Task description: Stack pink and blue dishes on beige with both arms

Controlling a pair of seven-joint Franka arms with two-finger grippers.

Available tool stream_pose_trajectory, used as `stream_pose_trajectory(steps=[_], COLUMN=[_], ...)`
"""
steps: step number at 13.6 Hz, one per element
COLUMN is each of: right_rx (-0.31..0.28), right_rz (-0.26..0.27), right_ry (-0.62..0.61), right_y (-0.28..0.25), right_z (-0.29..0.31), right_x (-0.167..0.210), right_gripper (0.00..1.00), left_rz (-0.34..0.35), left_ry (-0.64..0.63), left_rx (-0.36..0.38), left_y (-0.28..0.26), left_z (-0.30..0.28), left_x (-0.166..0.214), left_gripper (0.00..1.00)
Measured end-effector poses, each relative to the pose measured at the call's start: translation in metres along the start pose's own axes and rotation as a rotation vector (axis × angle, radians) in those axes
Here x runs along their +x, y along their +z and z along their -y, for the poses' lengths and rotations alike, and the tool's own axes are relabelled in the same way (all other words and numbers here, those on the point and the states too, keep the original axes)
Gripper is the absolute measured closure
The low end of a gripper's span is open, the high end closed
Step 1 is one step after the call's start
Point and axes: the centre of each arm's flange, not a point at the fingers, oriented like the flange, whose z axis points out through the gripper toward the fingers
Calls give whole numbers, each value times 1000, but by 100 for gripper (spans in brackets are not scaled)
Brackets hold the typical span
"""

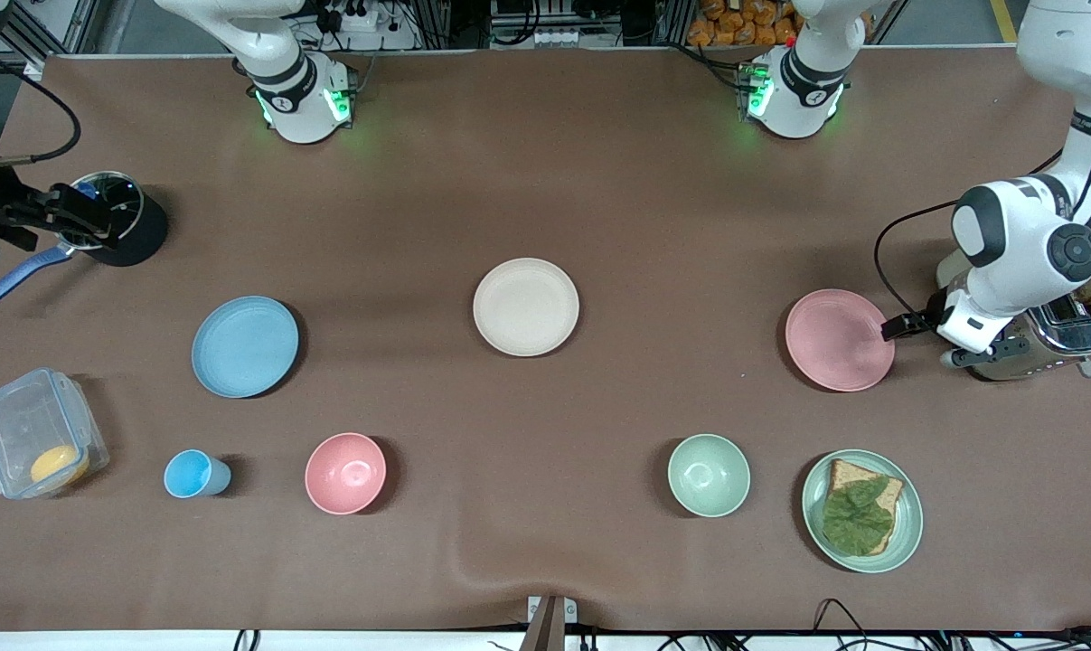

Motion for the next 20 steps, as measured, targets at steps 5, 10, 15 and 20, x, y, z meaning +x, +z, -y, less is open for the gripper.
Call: stream_pose_trajectory(steps=[5,10,15,20], right_rx=[2,5,15,26], right_rz=[4,26,204,253], right_ry=[29,26,58,38], right_y=[6,16,118,197], right_z=[-16,-16,-38,-93], right_x=[6,11,52,59], right_gripper=[0,0,0,0], left_rz=[-1,8,11,-25], left_ry=[12,15,22,42], left_rx=[-5,-7,-10,-14], left_y=[13,18,20,2], left_z=[-2,-3,-8,-19], left_x=[0,-1,-1,6], left_gripper=[4,26,61,94])
